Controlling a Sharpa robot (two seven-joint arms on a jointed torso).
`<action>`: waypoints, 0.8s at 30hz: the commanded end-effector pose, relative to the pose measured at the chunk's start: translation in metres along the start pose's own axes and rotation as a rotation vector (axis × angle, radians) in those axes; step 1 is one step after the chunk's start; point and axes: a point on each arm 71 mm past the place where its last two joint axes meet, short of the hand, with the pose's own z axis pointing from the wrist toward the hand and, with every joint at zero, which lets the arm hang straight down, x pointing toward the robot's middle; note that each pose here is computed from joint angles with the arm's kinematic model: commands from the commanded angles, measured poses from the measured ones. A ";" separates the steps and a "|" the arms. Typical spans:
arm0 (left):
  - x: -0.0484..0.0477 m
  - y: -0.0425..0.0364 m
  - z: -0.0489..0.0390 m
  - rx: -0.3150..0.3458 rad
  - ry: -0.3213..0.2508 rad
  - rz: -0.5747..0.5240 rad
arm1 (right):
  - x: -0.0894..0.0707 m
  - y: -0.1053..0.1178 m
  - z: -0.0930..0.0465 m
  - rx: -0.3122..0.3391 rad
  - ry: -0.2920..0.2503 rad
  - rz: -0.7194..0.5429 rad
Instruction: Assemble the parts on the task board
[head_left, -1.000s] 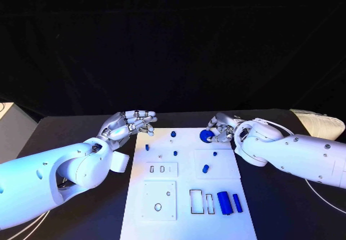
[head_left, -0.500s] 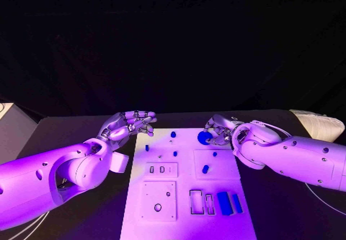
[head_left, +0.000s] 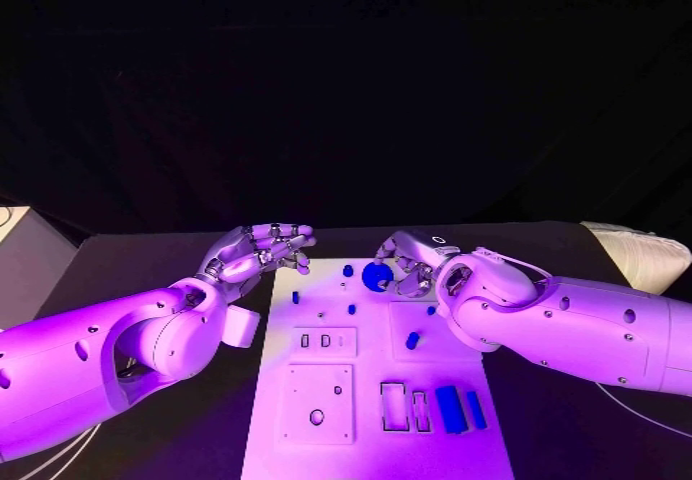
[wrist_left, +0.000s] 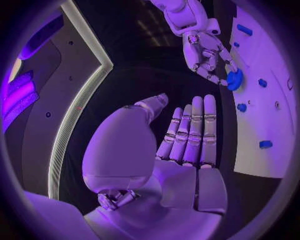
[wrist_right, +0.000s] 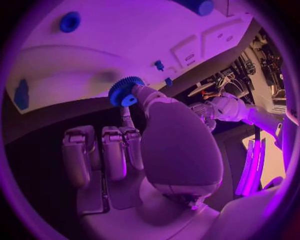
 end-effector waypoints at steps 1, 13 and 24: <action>0.0036 -0.0009 0.0007 0.011 0.027 -0.006 | -0.002 0.016 0.004 -0.067 -0.062 -0.053; 0.0048 -0.0010 0.0007 0.010 0.030 -0.008 | 0.009 0.041 0.019 -0.118 -0.063 -0.073; 0.0055 -0.0009 0.0008 0.008 0.032 -0.008 | 0.023 0.048 0.028 -0.114 -0.037 -0.085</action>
